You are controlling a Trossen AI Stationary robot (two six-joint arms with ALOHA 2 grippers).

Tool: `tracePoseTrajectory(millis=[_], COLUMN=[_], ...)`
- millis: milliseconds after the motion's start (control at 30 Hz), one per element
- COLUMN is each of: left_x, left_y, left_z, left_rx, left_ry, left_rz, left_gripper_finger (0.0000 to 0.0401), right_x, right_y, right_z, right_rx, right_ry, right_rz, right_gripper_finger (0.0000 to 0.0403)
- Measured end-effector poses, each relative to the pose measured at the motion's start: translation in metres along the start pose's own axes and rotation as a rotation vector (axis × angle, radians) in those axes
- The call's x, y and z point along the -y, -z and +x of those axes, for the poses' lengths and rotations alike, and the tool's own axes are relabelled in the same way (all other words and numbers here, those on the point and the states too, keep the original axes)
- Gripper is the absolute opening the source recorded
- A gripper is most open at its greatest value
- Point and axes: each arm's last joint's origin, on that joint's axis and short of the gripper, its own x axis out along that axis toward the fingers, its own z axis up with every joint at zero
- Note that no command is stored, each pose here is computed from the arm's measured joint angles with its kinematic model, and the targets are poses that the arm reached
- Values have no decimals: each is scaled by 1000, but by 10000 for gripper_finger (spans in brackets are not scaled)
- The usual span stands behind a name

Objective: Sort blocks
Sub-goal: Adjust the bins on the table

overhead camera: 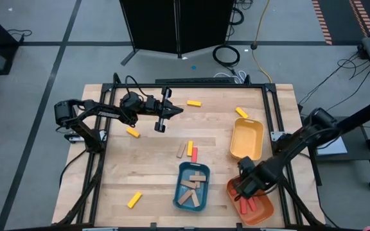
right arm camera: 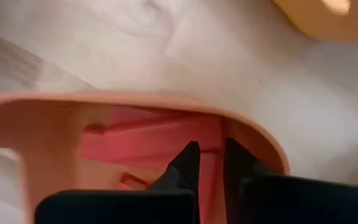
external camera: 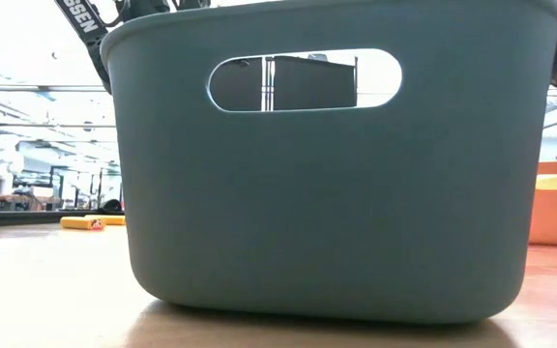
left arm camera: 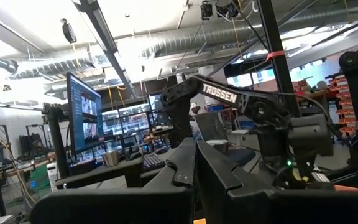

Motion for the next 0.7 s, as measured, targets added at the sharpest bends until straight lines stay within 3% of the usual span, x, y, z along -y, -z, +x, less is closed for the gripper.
tracePoseTrajectory(millis=[267,467,700], left_x=[0,0,0], left_y=[0,0,0], left_z=[0,0,0], left_rx=[0,0,-1], left_ry=[0,0,0], left_rz=[0,0,-1], left_gripper_finger=[12,12,12], right_x=[2,16,16], right_y=[-2,-3,-3], right_z=[11,4,2], right_rx=[-36,-27,-33], right_ry=[121,232,219], right_rz=[30,128,125], right_gripper_finger=[0,0,0])
